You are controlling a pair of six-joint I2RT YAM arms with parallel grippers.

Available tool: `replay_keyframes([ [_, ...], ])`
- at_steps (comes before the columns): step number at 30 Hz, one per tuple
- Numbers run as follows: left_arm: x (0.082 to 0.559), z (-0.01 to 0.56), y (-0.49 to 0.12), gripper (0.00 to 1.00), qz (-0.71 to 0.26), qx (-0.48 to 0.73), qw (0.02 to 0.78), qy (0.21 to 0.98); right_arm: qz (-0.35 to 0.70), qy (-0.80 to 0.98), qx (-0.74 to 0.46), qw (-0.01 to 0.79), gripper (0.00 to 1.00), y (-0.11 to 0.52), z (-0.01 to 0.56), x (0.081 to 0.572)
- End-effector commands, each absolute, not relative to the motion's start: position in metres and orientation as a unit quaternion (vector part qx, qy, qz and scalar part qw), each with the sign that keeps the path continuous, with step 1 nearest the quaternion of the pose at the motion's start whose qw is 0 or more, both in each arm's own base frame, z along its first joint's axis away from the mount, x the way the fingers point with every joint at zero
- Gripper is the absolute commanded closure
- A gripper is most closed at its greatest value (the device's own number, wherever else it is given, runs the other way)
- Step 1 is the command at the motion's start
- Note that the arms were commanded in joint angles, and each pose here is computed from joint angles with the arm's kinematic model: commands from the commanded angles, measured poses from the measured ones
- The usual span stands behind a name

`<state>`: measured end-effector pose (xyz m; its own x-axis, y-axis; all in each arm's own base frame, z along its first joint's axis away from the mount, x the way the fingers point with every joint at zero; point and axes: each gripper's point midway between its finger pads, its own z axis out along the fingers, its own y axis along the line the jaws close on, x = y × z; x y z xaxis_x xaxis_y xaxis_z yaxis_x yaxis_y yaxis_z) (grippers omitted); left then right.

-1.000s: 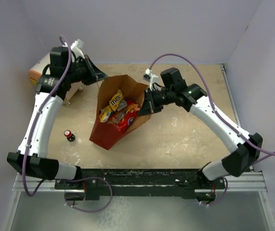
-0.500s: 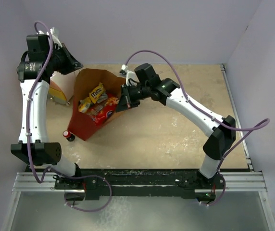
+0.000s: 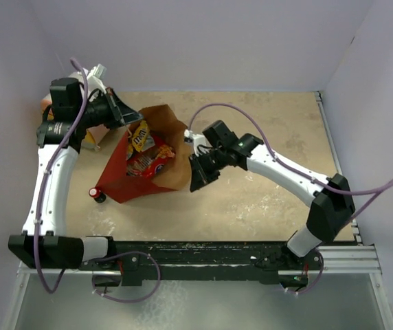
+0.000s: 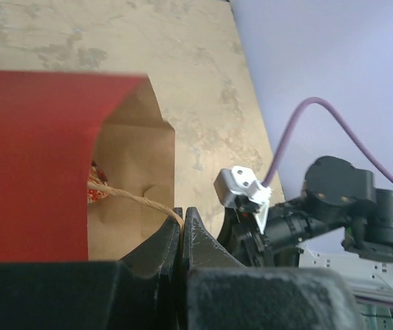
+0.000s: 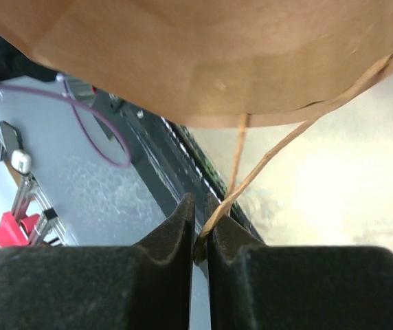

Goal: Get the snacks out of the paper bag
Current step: Adjust the paper bag at the center of the board, then take out the snack from the paper bag.

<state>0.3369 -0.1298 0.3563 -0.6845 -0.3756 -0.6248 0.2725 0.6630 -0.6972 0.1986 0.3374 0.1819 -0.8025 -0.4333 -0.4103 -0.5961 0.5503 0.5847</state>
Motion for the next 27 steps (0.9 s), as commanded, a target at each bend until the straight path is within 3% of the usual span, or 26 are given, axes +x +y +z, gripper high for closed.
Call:
replay_keyframes([
  [1,0.301,0.392,-0.149,1.00,-0.461,0.012,0.420,0.781,0.362,0.872,-0.310,0.114,0.87,0.307,0.182,0.171],
  [9,0.270,0.373,-0.191,1.00,-0.517,0.011,0.378,0.768,0.285,0.909,-0.280,0.119,0.70,0.262,0.163,0.158],
  [13,0.257,0.368,-0.188,1.00,-0.514,0.000,0.383,0.768,0.231,0.919,-0.255,0.194,0.47,0.235,0.186,0.172],
  [18,0.249,0.361,-0.188,1.00,-0.520,-0.003,0.372,0.769,0.247,0.877,-0.241,0.334,0.26,0.229,0.240,0.194],
  [22,0.245,0.366,-0.189,1.00,-0.527,-0.002,0.375,0.763,0.264,0.809,-0.286,0.441,0.27,0.246,0.282,0.220],
  [27,0.248,0.369,-0.188,1.00,-0.525,-0.009,0.380,0.761,0.341,0.656,-0.388,0.550,0.30,0.295,0.340,0.217],
])
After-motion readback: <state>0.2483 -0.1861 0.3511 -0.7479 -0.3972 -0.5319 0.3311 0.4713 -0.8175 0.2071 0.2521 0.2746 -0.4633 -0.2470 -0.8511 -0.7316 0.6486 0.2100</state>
